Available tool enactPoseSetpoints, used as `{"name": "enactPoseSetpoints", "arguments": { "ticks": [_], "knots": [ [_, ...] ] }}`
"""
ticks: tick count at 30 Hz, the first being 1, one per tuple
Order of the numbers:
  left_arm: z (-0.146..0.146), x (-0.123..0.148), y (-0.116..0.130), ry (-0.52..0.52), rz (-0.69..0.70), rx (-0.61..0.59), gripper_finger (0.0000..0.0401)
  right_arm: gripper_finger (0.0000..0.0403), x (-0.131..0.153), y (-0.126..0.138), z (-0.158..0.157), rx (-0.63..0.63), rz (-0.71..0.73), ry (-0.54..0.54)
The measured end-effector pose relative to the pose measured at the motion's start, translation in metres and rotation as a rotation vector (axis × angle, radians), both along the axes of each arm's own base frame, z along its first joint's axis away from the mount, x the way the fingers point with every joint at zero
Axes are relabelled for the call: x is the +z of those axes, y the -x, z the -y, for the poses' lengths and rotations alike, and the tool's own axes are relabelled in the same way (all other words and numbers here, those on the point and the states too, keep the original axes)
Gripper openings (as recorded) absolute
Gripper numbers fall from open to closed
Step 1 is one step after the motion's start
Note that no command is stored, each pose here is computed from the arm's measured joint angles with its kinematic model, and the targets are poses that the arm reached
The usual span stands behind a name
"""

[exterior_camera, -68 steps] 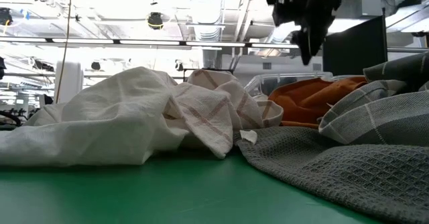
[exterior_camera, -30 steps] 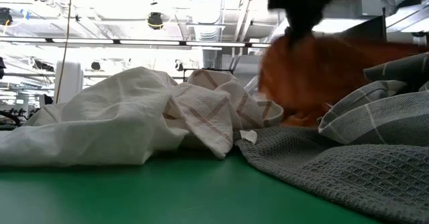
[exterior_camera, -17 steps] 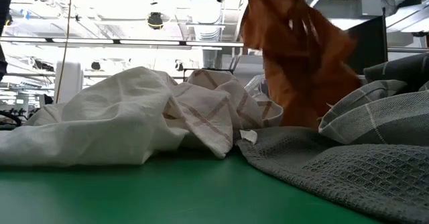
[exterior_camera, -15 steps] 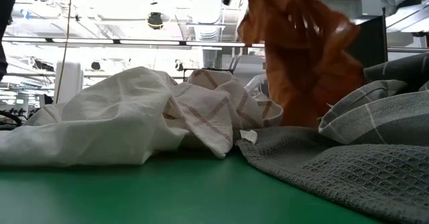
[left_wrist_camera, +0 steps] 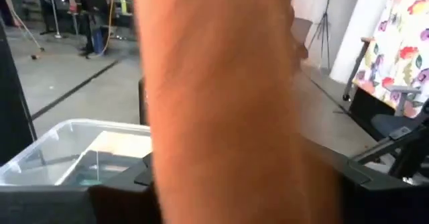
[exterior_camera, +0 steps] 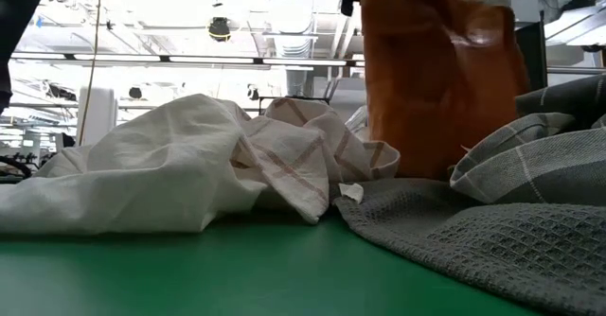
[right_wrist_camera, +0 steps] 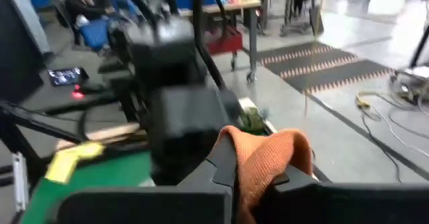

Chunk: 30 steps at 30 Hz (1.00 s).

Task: Sort towels by color in basket
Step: Put the left orange towel into the left transparent bin

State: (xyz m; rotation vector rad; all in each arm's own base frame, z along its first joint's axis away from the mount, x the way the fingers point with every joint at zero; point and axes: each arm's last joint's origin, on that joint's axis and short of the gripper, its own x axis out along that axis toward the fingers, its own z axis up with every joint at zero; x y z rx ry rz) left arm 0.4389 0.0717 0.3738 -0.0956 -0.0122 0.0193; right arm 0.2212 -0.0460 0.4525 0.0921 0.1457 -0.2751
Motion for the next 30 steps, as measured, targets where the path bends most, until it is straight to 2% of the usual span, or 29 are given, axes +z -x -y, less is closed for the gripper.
{"name": "enactPoseSetpoints", "arguments": {
  "ticks": [2, 4, 7, 9, 10, 15, 19, 22, 26, 30],
  "knots": [
    [0.0, 0.0, -0.001, -0.003, 0.01, 0.004, 0.0224, 0.0041, 0.002, 0.0, -0.002, 0.008, 0.022, 0.005],
    [-0.001, 0.002, -0.001, -0.016, 0.033, 0.028, 0.0199, 0.0041, 0.003, 0.001, -0.004, 0.016, 0.029, 0.007],
    [-0.005, 0.006, 0.001, -0.028, 0.07, 0.054, 0.0116, 0.0048, 0.003, 0.001, -0.006, 0.025, 0.022, 0.004],
    [-0.011, 0.008, 0.002, -0.005, 0.094, 0.064, 0.0041, 0.006, 0.003, 0.003, -0.006, 0.024, 0.015, -0.007],
    [-0.014, 0.01, 0.003, 0.016, 0.112, 0.066, 0.0022, 0.0069, 0.003, 0.005, -0.006, 0.02, 0.016, -0.012],
    [-0.036, 0.019, 0.009, 0.089, 0.21, 0.1, 0.0005, 0.014, 0.019, 0.027, -0.005, -0.006, 0.069, -0.035],
    [-0.064, 0.039, 0.024, 0.141, 0.441, 0.114, 0.0003, 0.0213, 0.043, 0.053, -0.008, -0.02, 0.122, -0.024],
    [-0.082, 0.053, 0.039, 0.15, 0.597, 0.131, 0.0002, 0.0254, 0.057, 0.068, -0.012, -0.025, 0.174, -0.012],
    [-0.1, 0.065, 0.056, 0.154, 0.775, 0.182, 0.0002, 0.027, 0.064, 0.084, -0.014, -0.065, 0.21, 0.005],
    [-0.115, 0.067, 0.066, 0.202, 0.835, 0.299, 0.0001, 0.027, 0.061, 0.088, -0.013, -0.099, 0.175, 0.001]
  ]
}}
